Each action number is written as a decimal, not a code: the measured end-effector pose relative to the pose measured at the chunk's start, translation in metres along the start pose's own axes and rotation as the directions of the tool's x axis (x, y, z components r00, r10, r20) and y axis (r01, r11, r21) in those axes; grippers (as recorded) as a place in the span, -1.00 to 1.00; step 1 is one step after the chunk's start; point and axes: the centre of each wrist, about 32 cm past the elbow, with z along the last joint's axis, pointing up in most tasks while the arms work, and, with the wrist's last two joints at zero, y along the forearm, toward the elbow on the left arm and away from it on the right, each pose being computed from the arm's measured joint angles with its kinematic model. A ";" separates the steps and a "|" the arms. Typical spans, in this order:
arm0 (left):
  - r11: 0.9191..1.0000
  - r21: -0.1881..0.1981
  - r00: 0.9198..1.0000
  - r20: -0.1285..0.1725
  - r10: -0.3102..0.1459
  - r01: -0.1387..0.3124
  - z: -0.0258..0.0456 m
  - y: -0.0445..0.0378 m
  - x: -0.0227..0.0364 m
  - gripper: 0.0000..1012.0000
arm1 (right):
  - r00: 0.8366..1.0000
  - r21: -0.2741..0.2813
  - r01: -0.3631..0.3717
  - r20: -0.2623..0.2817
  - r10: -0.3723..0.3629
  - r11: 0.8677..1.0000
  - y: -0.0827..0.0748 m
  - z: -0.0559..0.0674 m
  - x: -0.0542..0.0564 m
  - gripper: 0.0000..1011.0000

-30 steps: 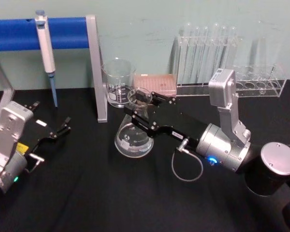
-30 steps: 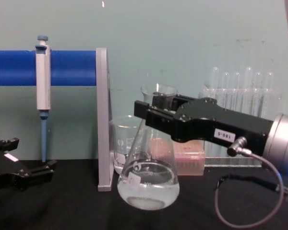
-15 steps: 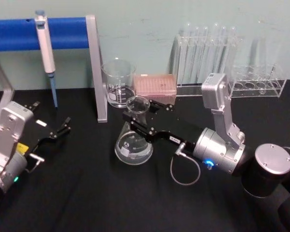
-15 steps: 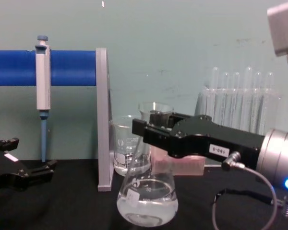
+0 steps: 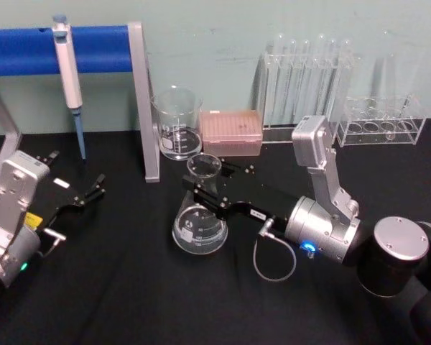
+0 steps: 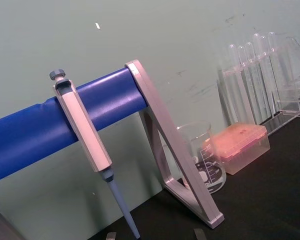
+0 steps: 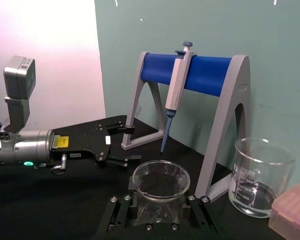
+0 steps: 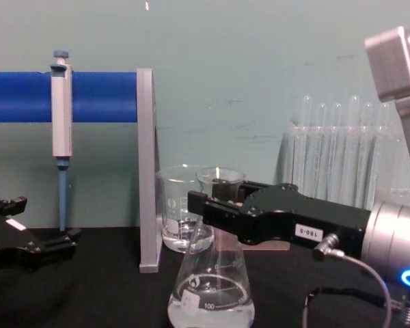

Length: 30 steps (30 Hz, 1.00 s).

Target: Grasp the erlenmeyer flask with one hand, shake it three times, then place it back.

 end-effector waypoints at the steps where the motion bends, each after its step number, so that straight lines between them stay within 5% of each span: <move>1: 1.000 0.000 1.000 0.000 0.000 0.000 0.0000 0.0000 0.0000 0.98 | 1.000 -0.001 0.000 -0.001 0.000 1.000 0.000 0.000 0.000 -0.11; 30: 1.000 0.000 1.000 0.000 0.000 0.000 0.0000 0.0000 0.0000 0.98 | 0.999 -0.050 -0.040 0.008 0.041 0.998 -0.001 -0.015 0.005 -0.11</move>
